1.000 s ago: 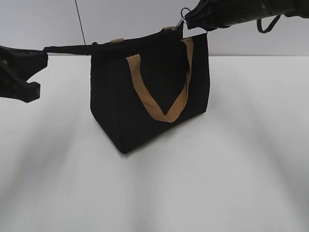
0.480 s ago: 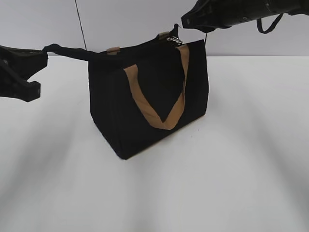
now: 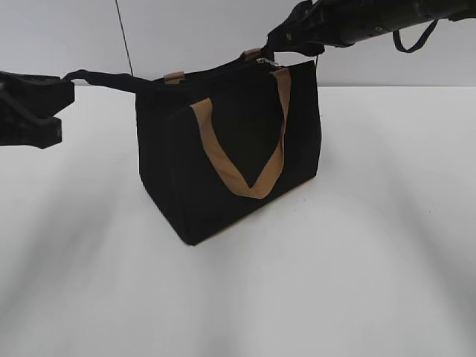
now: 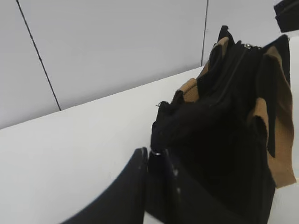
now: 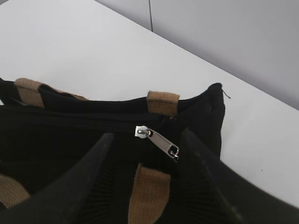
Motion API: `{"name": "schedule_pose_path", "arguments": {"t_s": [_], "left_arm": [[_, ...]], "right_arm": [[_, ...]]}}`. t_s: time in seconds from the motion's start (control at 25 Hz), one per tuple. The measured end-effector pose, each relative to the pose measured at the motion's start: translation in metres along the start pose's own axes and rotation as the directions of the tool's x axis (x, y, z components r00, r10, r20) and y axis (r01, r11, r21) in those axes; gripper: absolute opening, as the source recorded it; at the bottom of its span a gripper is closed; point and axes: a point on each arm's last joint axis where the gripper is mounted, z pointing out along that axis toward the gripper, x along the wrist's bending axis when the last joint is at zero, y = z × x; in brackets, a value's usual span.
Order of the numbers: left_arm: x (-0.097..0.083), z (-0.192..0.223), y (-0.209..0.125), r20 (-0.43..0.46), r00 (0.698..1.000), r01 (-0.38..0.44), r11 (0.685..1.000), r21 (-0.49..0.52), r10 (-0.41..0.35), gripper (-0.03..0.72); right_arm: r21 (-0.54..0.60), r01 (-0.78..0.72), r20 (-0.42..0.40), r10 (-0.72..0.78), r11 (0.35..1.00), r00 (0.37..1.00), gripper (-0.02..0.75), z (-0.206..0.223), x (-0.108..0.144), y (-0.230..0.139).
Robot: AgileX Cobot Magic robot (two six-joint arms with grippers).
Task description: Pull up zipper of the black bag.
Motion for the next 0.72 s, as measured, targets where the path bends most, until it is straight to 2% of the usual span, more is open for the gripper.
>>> {"name": "schedule_pose_path", "arguments": {"t_s": [0.08, 0.24, 0.32, 0.52, 0.64, 0.72], "left_arm": [[0.0, 0.0, 0.0, -0.002, 1.0, 0.027, 1.0, 0.0, -0.027, 0.137], [0.0, 0.0, 0.0, -0.004, 0.998, 0.058, 0.998, 0.001, -0.058, 0.33], [0.0, 0.0, -0.001, -0.006, 0.997, 0.081, 0.997, 0.014, -0.081, 0.396], [0.002, 0.0, -0.006, -0.033, 0.991, 0.13, 0.98, 0.153, -0.126, 0.428], [0.004, 0.0, 0.005, -0.057, 0.986, 0.164, 0.955, 0.247, -0.155, 0.43], [0.006, -0.002, 0.011, -0.075, 0.982, 0.186, 0.926, 0.328, -0.171, 0.43]], "right_arm": [[-0.005, 0.011, -0.004, -0.011, 1.0, 1.0, 0.337, -0.004, 0.001, 0.003], [0.001, 0.028, -0.009, -0.028, 1.0, 1.0, 0.337, -0.009, 0.003, 0.005], [0.021, 0.044, -0.02, -0.044, 0.999, 0.999, 0.337, -0.011, 0.005, 0.005], [0.093, 0.073, -0.032, -0.07, 0.993, 0.997, 0.337, -0.02, 0.008, 0.003], [0.134, 0.09, -0.024, -0.087, 0.987, 0.996, 0.337, -0.031, 0.01, 0.004], [0.161, 0.084, -0.026, -0.081, 0.983, 0.996, 0.337, -0.039, 0.013, 0.005]]}}
